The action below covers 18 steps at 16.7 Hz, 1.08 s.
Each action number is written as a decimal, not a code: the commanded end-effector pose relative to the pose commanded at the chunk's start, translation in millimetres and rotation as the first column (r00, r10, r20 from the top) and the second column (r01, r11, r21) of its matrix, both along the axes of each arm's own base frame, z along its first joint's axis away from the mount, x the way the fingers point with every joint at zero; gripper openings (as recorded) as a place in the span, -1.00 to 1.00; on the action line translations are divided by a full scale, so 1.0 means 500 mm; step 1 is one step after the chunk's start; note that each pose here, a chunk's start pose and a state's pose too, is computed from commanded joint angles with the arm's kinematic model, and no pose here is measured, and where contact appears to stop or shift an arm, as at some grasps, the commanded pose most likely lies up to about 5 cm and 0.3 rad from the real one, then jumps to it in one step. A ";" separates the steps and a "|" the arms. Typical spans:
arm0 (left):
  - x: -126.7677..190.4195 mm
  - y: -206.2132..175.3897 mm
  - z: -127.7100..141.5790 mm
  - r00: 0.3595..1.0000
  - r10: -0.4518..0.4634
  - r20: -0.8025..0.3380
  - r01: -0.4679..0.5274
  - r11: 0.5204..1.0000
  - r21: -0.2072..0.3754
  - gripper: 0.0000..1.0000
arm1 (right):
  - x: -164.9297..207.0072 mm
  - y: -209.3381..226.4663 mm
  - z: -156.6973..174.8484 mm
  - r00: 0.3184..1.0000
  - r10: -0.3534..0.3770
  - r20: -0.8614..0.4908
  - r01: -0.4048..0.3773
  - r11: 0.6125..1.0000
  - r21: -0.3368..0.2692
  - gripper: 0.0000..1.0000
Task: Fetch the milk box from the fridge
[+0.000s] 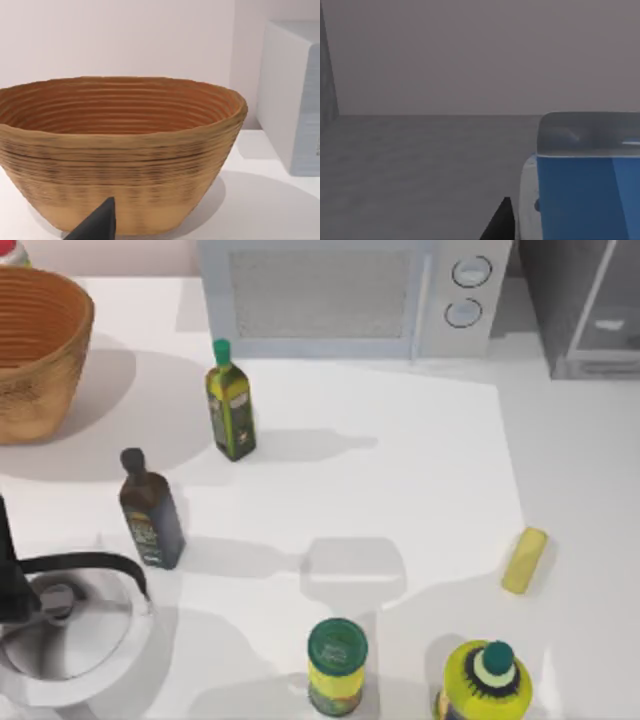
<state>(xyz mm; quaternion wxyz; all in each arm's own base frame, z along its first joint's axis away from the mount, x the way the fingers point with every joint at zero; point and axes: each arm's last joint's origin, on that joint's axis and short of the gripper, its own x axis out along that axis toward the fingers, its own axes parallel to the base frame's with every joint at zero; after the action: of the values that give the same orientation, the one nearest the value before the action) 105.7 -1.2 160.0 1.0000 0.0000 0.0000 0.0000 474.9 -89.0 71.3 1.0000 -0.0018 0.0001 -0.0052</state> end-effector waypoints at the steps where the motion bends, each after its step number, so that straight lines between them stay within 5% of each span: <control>1: 0.000 0.000 0.000 1.000 0.000 0.000 0.000 1.000 0.000 1.00 | 0.000 0.000 0.000 1.000 0.000 0.000 0.000 1.000 0.000 -0.51; 5: 0.000 0.000 0.000 1.000 0.000 0.000 0.000 1.000 0.000 1.00 | 0.000 0.000 0.000 1.000 0.000 0.000 0.000 1.000 0.000 -1.00; 14: 0.000 0.000 0.000 1.000 0.000 0.000 0.000 1.000 0.000 1.00 | -0.001 -0.003 0.004 1.000 -0.003 0.001 0.003 1.000 0.001 -1.00; 18: 0.000 0.000 0.000 1.000 0.000 0.000 0.000 1.000 0.000 1.00 | 0.001 -0.005 0.061 1.000 -0.006 0.004 0.006 1.000 -0.001 -1.00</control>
<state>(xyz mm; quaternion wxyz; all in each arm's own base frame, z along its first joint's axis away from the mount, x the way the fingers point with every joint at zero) 105.7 -1.2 160.0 1.0000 0.0000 0.0000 0.0000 475.2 -91.4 101.8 1.0000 -0.0024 -0.0017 -0.0082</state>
